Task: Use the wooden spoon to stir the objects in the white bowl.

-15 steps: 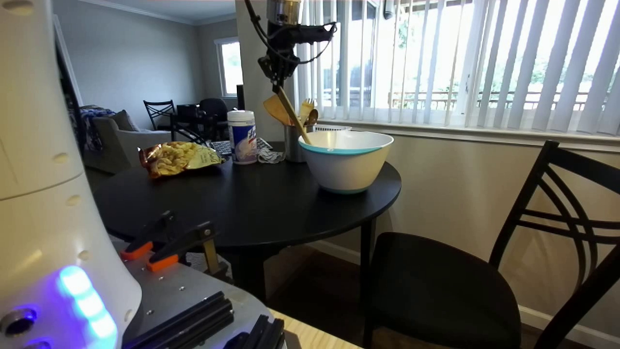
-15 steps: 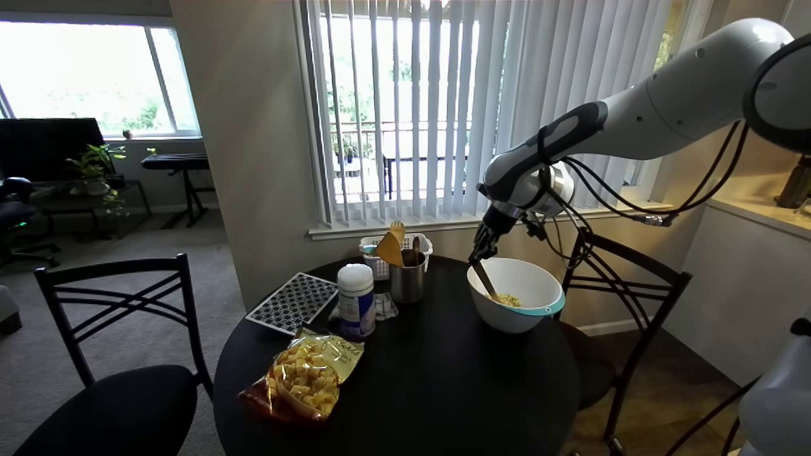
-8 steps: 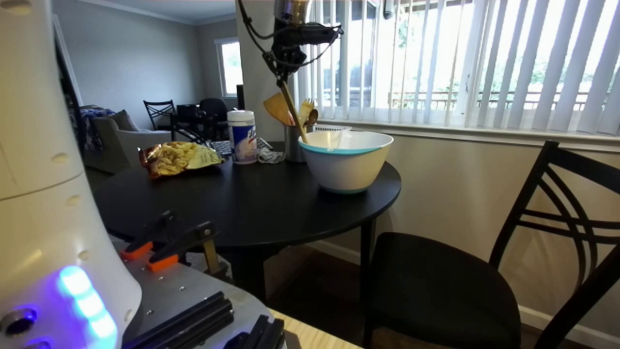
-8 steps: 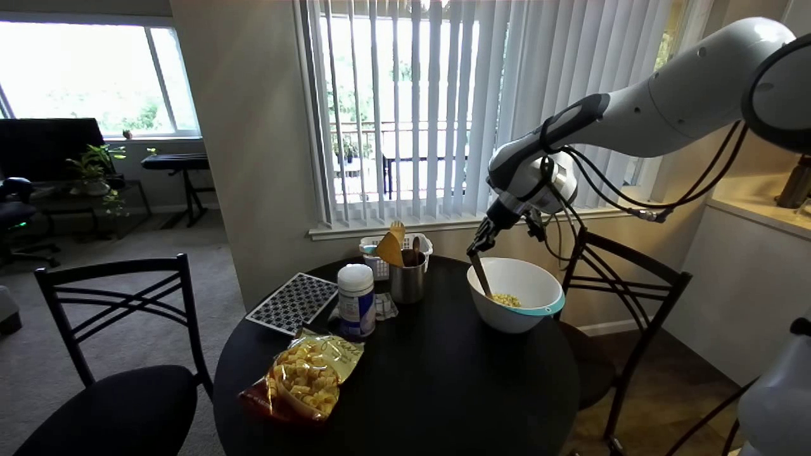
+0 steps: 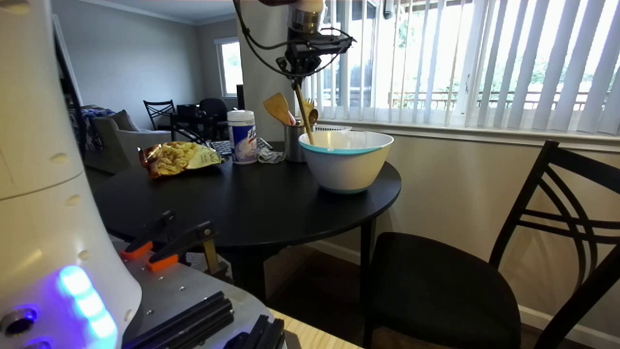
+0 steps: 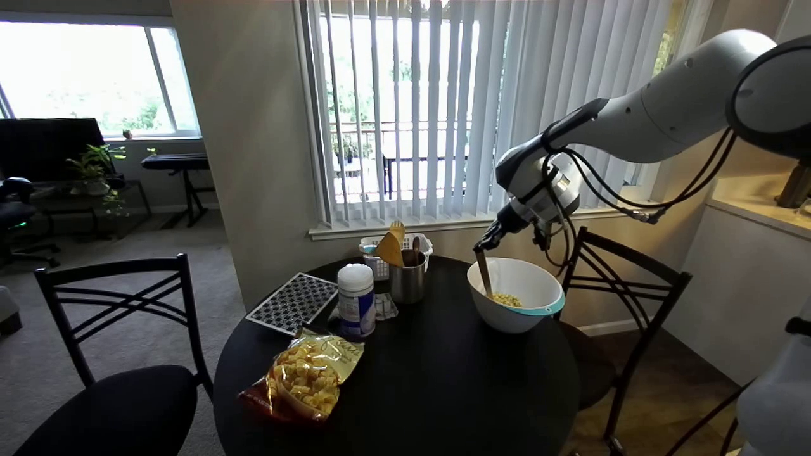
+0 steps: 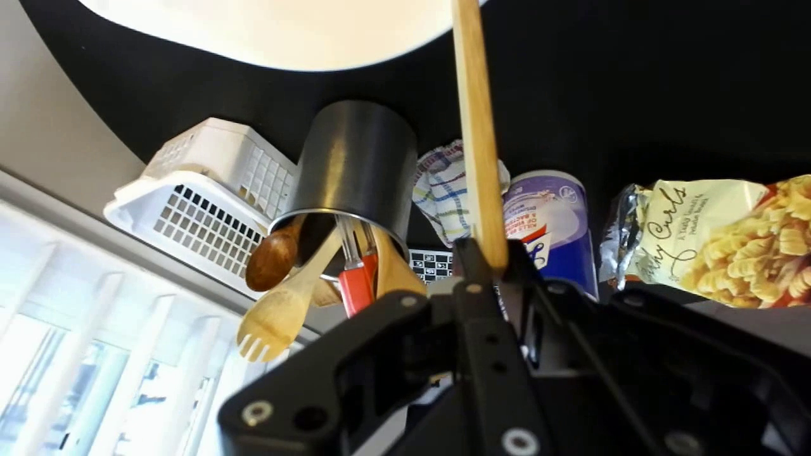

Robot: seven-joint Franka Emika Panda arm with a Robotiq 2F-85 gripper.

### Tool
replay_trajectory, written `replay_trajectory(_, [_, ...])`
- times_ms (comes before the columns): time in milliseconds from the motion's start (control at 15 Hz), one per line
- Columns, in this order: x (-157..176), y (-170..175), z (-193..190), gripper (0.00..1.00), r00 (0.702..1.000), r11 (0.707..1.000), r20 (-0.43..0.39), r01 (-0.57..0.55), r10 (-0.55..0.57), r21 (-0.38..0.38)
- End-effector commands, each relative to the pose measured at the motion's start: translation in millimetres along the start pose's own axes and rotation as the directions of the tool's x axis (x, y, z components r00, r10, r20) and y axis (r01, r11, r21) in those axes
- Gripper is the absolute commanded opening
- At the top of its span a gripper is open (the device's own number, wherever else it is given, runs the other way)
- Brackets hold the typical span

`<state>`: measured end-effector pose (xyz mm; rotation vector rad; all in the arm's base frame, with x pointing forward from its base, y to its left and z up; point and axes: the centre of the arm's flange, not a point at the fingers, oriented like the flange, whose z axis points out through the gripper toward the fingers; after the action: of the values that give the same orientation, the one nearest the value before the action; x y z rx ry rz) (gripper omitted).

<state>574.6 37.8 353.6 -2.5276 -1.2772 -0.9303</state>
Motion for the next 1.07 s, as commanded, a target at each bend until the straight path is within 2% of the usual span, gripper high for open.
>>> replay_trajectory(0, [-18.8, 0.1, 4.8, 0.05, 0.999, 0.998, -0.037, -0.017, 0.015, -0.066])
replay_trajectory(400, [-24.8, 4.8, 6.1, 0.05, 0.984, 0.97, -0.068, -0.175, 0.166, -0.166])
replay_trajectory(533, [-25.2, 5.8, 6.6, 0.05, 0.971, 0.946, -0.077, -0.239, 0.227, -0.218])
replay_trajectory(733, [-24.4, 5.9, 8.3, 0.05, 0.943, 0.894, -0.102, -0.333, 0.317, -0.3])
replay_trajectory(1000, [-33.0, 4.8, 17.8, 0.05, 0.918, 0.844, -0.108, -0.393, 0.381, -0.364])
